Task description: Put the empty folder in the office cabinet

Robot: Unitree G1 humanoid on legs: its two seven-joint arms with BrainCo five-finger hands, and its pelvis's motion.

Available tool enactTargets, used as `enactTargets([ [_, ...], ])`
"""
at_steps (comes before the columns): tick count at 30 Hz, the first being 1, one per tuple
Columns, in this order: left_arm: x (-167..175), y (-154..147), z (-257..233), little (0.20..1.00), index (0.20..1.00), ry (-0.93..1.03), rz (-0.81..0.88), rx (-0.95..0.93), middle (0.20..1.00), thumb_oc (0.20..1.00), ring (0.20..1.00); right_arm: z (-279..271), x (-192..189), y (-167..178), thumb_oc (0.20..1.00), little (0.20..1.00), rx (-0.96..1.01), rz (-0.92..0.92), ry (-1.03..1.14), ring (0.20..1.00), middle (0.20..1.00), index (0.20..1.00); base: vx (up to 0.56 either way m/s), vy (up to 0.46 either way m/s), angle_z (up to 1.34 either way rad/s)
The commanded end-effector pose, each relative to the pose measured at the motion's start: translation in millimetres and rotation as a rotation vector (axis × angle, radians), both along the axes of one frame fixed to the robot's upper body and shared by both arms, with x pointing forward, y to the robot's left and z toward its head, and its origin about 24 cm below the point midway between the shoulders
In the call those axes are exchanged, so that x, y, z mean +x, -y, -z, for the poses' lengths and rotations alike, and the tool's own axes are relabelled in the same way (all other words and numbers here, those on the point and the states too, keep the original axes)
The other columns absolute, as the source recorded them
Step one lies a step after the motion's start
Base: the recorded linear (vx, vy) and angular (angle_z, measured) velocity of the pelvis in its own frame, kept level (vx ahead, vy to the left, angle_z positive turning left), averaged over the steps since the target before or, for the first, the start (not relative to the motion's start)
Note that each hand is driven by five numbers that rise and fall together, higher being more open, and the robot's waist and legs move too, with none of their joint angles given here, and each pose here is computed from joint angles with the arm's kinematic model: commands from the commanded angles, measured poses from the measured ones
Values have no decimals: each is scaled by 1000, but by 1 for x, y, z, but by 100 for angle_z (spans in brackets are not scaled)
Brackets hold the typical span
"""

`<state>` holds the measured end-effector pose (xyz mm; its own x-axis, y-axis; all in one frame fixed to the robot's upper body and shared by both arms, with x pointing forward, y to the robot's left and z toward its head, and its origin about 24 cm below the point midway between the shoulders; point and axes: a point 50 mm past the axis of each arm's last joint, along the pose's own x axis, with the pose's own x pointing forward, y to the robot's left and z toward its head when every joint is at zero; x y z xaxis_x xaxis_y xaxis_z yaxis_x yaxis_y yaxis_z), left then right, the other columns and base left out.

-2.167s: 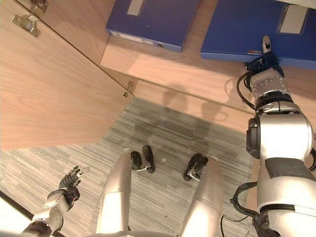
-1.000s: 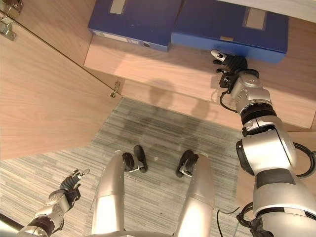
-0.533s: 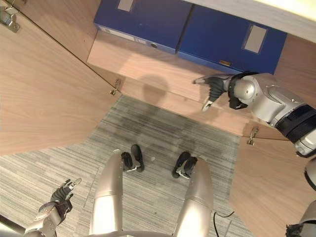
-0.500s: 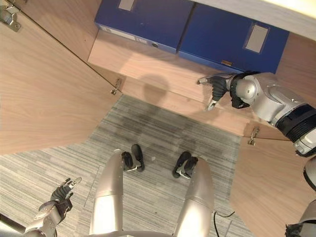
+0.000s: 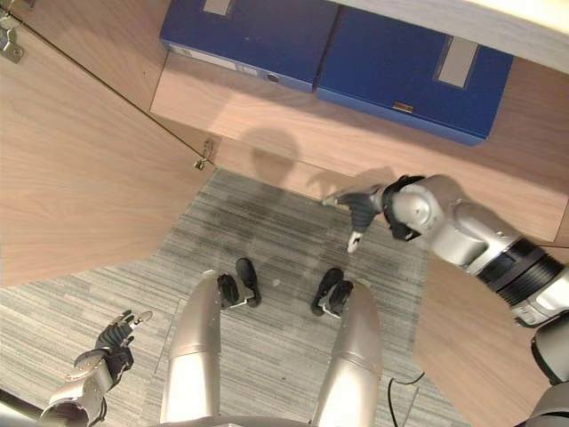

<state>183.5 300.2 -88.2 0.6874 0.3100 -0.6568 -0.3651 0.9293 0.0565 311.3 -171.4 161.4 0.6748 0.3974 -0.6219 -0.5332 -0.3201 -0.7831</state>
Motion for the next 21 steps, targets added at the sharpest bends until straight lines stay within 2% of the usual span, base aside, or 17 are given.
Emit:
enactTargets([
  [1,-5,-17,-3,1000,1000,-20,-27,70,1000,1000,1000,-17,-10,-14,1000,1000,8,-112,54,1000,1000,1000,-28,15,-6],
  [6,-15,-16,8,1000,1000,-100,-22,66,1000,1000,1000,7,-7,-8,1000,1000,19,-73,41,1000,1000,1000,0,37,4],
  [9,-23,-2,23,1000,1000,-183,-9,39,1000,1000,1000,51,16,9,1000,1000,116,152,67,1000,1000,1000,-3,78,-10],
  [13,-28,19,37,1000,1000,-265,82,39,1000,1000,1000,107,20,15,1000,1000,317,404,-24,1000,1000,1000,2,94,-18],
  [14,-29,27,41,1000,1000,-292,124,49,1000,1000,1000,136,16,13,1000,1000,399,522,-86,1000,1000,1000,7,84,-8],
  [17,-29,30,42,1000,1000,-309,154,62,1000,1000,1000,149,13,13,1000,1000,412,567,-98,1000,1000,1000,12,43,-6],
  [19,-20,42,43,1000,1000,-325,238,108,1000,1000,1000,198,-12,25,1000,1000,518,821,-198,1000,1000,1000,-34,6,17],
  [21,-20,49,46,1000,1000,-343,268,124,1000,1000,1000,226,-33,22,1000,1000,584,956,-264,1000,1000,1000,-29,-12,26],
])
